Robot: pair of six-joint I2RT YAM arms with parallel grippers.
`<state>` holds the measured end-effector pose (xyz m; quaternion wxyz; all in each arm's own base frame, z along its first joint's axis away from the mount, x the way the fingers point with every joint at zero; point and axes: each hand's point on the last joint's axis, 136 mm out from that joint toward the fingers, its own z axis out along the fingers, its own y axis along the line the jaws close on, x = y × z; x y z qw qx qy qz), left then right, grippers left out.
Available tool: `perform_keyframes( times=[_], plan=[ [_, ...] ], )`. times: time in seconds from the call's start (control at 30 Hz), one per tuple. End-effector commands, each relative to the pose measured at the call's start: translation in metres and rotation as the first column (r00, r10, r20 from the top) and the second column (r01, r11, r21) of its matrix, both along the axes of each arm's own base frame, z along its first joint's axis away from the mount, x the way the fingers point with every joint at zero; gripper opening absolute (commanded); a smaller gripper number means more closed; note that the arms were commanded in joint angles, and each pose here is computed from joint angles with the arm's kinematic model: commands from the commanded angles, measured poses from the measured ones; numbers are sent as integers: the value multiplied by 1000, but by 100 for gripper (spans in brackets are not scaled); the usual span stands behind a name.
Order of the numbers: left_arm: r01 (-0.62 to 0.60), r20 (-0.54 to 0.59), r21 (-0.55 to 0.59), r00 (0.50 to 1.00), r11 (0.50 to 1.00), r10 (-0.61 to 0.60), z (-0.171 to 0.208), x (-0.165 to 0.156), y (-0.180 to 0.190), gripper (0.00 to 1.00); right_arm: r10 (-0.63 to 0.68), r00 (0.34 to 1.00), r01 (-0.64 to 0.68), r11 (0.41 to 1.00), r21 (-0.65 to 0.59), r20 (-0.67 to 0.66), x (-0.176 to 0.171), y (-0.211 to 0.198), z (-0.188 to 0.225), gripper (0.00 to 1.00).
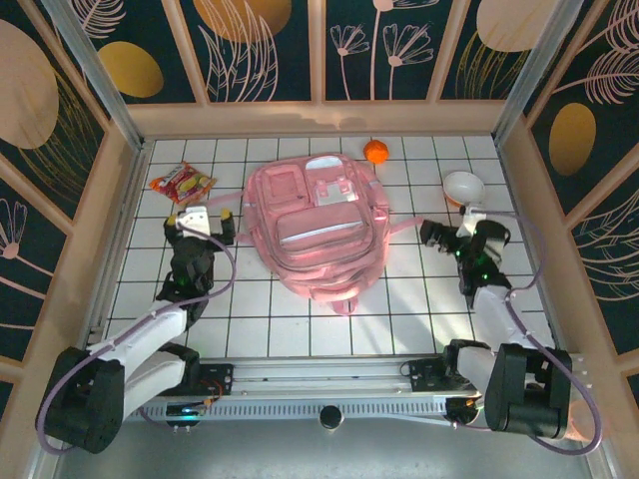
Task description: Pack the student bag
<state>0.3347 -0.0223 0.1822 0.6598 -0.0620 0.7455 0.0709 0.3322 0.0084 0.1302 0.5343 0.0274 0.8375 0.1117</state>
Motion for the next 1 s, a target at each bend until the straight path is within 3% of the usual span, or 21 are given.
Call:
perform_keyframes(
  times=[0.0,0.1,0.17,0.23,0.27,0.33,0.4,0.47,0.53,0.97],
  plan=[
    [-106,109,-56,988,993,111,2,-5,25,99,4,971,23,993,-114,238,2,-7,20,99],
    [-126,148,-44,980,991,131,-14,-2,35,99,12,969,18,993,-120,246,5,-7,6,99],
    [-86,104,24,991,996,83,-18,11,29,99,23,938,13,995,-100,347,5,-4,19,99],
    [-72,155,20,986,997,68,-20,6,34,99,6,921,18,998,-60,389,14,-5,26,99],
    [-68,198,-15,978,998,69,-19,4,39,99,12,924,8,999,-50,383,22,-3,23,99],
    [-118,168,-71,977,990,129,-32,9,59,99,32,944,-13,998,-62,329,37,1,-1,99],
    [-114,35,-75,993,991,117,-47,36,59,99,-48,939,69,996,-48,342,35,-10,0,99],
    [-110,77,-115,990,987,119,-43,31,67,99,-148,930,168,985,-32,336,40,-24,0,99],
    [-108,77,-115,990,987,117,-43,30,67,99,-91,946,117,991,-65,313,45,-13,-4,99],
    [-108,75,-112,990,988,116,-43,31,67,99,-88,944,115,991,-67,318,45,-12,-4,99]
  ],
)
